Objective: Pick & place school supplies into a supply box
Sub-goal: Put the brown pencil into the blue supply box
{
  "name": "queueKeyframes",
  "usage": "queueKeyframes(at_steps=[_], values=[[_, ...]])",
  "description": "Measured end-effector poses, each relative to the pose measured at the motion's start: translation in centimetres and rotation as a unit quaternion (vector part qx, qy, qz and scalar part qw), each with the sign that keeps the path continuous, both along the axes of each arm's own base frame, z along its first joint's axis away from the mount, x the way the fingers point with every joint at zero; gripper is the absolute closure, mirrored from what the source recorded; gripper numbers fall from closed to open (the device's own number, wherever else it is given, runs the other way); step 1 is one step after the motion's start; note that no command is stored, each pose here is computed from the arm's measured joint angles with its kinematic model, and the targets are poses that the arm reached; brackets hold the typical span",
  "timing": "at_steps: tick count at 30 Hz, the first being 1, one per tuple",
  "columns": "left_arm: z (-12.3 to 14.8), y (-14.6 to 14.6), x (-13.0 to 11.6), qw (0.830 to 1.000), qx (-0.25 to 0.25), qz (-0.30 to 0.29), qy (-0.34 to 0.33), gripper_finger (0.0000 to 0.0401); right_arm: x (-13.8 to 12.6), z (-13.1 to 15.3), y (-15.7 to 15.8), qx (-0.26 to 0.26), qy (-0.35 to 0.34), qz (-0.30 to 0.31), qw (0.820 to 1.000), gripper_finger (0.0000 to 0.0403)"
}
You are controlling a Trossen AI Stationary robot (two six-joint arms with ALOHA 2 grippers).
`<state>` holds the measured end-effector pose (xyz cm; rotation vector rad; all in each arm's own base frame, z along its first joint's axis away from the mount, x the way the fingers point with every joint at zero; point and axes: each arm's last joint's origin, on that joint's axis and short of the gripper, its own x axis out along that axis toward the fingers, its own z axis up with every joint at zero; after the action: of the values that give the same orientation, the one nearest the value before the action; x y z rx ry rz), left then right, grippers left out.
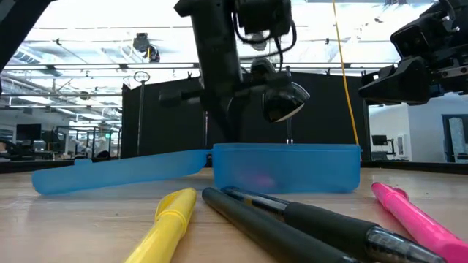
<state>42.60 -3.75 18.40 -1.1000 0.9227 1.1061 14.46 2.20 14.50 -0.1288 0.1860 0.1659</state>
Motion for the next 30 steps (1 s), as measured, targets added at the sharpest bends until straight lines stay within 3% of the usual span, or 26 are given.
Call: queueKeyframes(at_steps=[5,18,26,30], values=[[1.8,-0.3,-0.2,1.000,0.017,0.001,0.023,0.0398,0.0,0.0,0.0,0.012,0.002,-0.002,1.000,0.0403],[1.7,-1.2,-0.4,0.998,0.018,0.053,0.008,0.0398,0.0,0.0,0.0,0.050,0.008,-0.009,0.999,0.0403],[0.5,-1.8,0.0,0.996,0.013,0.084,0.003,0.0398,0.1,0.4,0.0,0.055,-0.013,-0.007,0.998,0.0403],[-1.6,-2.1,0.5,0.996,-0.002,0.085,0.022,0.0394,0.1,0.5,0.0,0.052,-0.020,-0.006,0.998,0.0403]])
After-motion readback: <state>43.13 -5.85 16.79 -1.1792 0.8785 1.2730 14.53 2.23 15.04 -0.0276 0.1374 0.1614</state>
